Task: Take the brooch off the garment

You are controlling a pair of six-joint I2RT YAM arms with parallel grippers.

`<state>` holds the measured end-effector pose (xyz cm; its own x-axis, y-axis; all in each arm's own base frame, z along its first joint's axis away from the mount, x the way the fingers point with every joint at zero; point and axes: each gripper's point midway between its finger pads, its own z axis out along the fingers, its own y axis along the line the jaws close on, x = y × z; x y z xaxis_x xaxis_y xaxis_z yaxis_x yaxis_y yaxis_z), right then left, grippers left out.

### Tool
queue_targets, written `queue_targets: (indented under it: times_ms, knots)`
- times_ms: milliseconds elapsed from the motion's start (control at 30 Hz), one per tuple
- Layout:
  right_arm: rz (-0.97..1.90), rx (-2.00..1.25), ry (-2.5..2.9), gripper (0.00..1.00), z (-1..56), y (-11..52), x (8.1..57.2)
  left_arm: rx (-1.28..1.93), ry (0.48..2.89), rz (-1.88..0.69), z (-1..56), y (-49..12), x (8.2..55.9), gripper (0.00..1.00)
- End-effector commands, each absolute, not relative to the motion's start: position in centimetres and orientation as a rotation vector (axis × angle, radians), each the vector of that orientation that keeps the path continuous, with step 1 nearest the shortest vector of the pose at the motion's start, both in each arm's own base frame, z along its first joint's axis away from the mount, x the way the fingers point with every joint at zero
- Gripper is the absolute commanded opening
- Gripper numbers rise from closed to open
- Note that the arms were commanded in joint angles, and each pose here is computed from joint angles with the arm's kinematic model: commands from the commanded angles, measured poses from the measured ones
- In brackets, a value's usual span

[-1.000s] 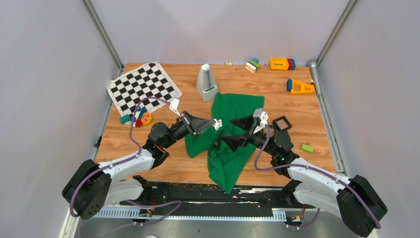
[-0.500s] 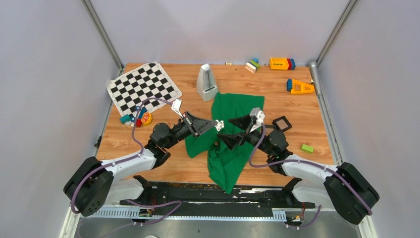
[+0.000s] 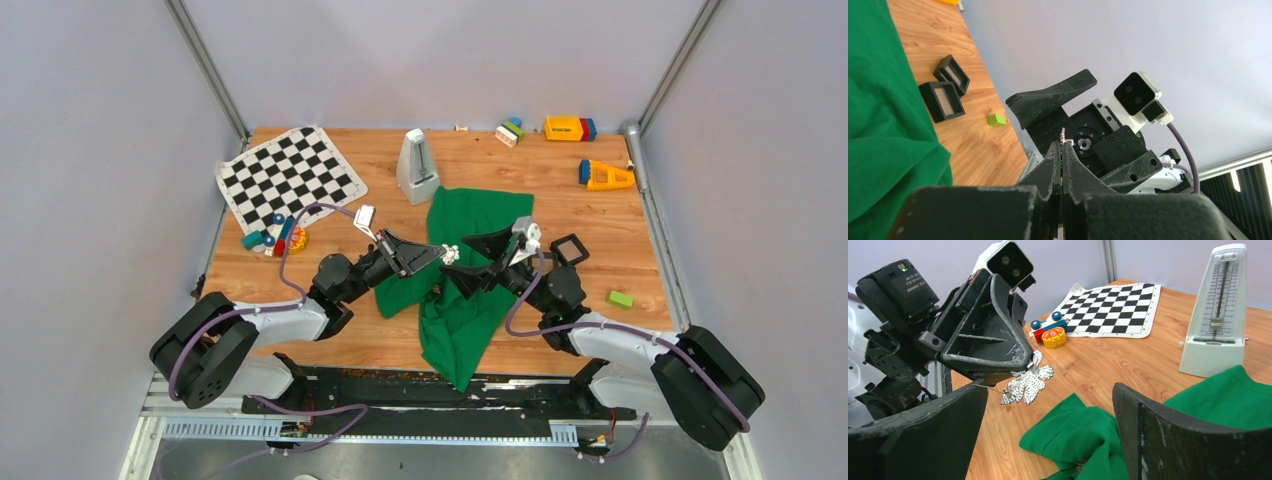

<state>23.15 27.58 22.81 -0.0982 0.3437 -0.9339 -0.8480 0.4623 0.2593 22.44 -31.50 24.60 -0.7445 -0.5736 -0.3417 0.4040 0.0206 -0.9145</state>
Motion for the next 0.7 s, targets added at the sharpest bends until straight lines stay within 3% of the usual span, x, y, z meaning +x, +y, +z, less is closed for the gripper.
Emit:
queue_targets:
  times_ms: [0,233,667]
  knots:
    - [1.091,-0.440,1.274,0.93,24.4,27.1,23.3,-0.182,1.521,-1.832,26.1,-31.0,22.2,0.00]
    - [1.118,-0.406,1.316,0.74,24.1,27.2,23.9,-0.176,1.536,-1.837,25.8,-31.2,21.8,0.00]
    - [1.136,-0.408,1.371,0.61,23.6,27.5,24.2,-0.174,1.580,-1.857,23.7,-32.0,21.2,0.00]
